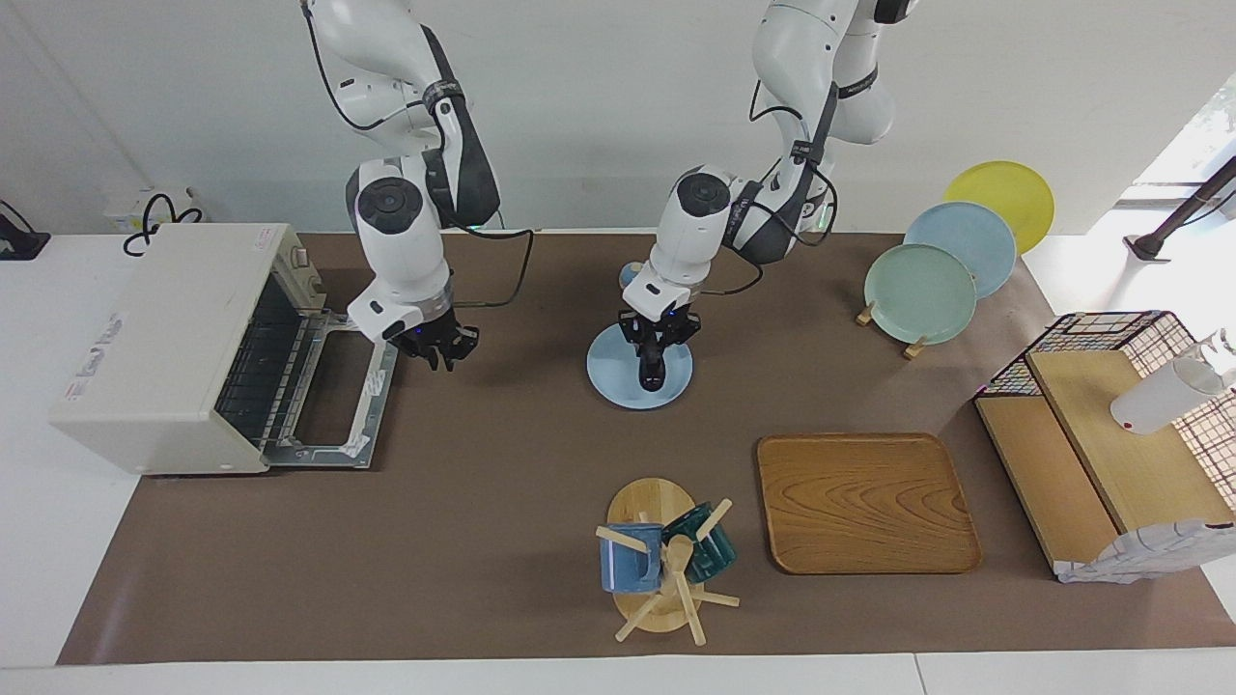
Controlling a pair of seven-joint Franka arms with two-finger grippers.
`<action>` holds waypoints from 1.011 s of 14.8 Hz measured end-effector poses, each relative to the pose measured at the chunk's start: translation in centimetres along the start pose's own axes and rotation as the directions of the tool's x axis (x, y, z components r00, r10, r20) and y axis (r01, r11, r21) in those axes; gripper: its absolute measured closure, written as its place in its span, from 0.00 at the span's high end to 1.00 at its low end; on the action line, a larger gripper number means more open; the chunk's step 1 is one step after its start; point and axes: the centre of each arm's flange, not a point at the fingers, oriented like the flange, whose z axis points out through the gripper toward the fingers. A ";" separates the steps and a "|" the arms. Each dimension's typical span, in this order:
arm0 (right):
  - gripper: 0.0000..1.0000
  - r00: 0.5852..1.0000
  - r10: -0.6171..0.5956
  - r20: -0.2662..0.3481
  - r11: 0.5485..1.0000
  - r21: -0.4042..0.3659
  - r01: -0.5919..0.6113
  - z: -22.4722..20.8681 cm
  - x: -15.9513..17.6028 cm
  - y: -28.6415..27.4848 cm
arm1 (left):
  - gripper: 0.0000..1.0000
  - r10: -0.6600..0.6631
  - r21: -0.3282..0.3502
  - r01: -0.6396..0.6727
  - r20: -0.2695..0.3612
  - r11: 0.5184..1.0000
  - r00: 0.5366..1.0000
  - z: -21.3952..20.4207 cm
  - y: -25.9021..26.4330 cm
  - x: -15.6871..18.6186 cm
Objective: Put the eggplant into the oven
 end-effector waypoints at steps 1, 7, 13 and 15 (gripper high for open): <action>0.48 1.000 -0.007 0.000 1.000 -0.001 0.007 -0.3 0.0 -0.5 | 0.50 -0.005 0.001 0.005 0.000 1.000 1.000 -0.1 -0.2 0.2; 0.76 1.000 -0.005 -0.002 0.998 0.058 0.005 -2.4 0.2 -2.5 | 1.00 -0.036 0.033 0.034 0.054 0.999 0.998 -5.6 -4.3 5.5; 1.00 0.997 -0.020 -0.073 0.987 0.157 0.032 -8.3 -2.7 -17.2 | 1.00 -0.011 0.025 0.010 0.049 1.000 0.999 -18.2 -16.9 11.2; 1.00 0.996 -0.011 -0.092 0.989 0.147 0.024 -8.5 -4.6 -23.6 | 1.00 0.038 0.028 -0.040 0.061 0.999 0.997 -21.4 -22.4 12.1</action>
